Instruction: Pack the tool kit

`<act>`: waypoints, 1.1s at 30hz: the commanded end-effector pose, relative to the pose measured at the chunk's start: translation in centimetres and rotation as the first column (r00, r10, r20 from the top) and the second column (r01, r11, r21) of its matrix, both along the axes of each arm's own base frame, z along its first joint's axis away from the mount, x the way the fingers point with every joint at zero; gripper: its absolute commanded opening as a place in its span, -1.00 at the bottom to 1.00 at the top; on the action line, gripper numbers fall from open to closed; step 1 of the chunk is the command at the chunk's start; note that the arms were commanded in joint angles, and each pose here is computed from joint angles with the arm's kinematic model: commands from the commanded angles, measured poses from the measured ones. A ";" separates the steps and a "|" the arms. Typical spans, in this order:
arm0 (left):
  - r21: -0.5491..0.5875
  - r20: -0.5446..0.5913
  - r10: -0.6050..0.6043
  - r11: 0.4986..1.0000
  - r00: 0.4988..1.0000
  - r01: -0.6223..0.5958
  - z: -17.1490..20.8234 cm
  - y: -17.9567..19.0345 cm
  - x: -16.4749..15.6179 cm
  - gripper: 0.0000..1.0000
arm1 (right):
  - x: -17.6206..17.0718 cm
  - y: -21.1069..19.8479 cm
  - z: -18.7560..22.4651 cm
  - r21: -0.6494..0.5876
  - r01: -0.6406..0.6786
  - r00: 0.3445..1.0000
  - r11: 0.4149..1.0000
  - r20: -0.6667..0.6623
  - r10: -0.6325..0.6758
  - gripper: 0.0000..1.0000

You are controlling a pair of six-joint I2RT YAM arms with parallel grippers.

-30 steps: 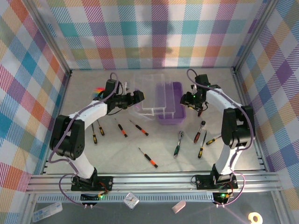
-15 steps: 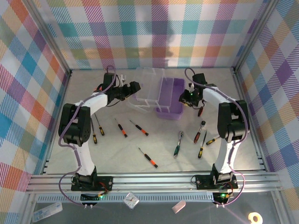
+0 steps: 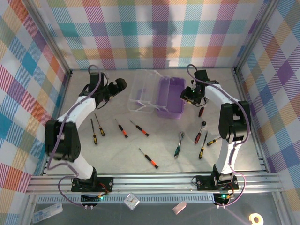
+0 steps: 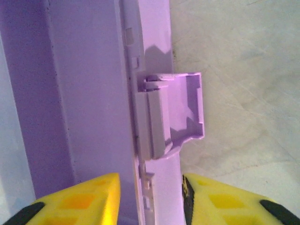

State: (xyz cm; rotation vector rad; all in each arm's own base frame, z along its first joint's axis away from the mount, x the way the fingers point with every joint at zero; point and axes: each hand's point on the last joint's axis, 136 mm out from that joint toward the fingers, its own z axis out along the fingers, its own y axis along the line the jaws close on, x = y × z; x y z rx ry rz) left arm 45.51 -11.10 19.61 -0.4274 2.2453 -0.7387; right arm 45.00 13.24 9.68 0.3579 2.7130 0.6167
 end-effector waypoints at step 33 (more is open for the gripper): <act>-0.147 -0.065 -0.102 0.985 0.993 0.092 -7.4 -4.0 -19.8 0.99 | -23.4 0.6 -2.7 -0.225 0.013 0.994 0.974 -0.106 -0.038 -0.04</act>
